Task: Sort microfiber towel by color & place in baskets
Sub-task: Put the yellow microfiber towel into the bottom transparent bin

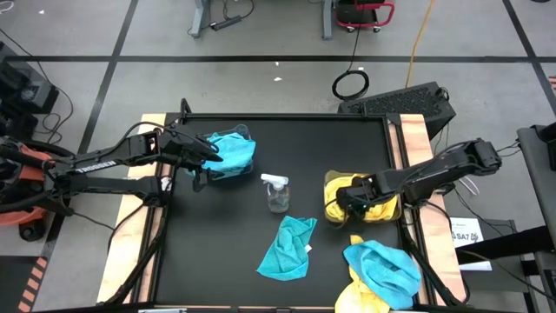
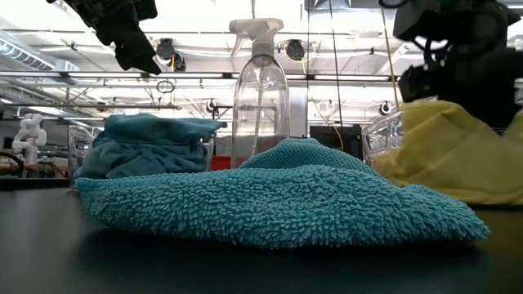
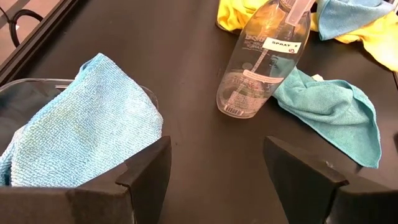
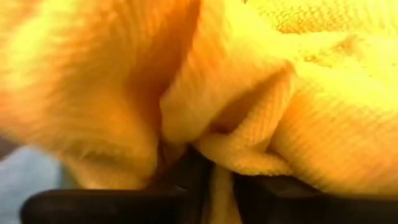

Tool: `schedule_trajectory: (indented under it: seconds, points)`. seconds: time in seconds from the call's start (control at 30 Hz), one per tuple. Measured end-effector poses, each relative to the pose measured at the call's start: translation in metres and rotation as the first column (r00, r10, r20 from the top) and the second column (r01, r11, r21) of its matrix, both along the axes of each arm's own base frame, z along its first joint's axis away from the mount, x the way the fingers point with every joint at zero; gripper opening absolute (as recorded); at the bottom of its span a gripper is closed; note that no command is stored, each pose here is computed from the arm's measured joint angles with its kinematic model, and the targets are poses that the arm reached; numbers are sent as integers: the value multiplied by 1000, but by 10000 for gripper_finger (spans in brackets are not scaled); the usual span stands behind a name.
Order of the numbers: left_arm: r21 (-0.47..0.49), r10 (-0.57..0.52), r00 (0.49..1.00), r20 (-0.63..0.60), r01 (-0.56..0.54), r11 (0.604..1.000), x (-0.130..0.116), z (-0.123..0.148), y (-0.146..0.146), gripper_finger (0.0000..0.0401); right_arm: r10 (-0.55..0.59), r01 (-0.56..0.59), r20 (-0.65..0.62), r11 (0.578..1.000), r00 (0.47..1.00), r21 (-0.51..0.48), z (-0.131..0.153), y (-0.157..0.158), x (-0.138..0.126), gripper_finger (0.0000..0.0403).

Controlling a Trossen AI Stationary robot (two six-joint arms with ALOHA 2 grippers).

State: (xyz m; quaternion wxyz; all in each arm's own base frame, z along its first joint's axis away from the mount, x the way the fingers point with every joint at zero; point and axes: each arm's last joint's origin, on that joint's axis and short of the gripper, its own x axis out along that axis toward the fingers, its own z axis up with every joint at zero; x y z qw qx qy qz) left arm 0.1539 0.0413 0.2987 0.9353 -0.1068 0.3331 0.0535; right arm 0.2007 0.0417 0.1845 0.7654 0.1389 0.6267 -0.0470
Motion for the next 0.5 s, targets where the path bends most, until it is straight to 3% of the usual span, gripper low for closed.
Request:
schedule_trajectory:
  seconds: [0.23, 0.5]
  points:
    - [0, 0, 1000, 0, 0, 1000, 0, 0, 0, 261, 6, -9, 133, 1000, 991, 24, 39, 0, -2, 143]
    - [1, 0, 1000, 5, 0, 1000, 0, 0, 0, 261, 25, -30, 327, 999, 945, 12, 99, -3, -9, 211]
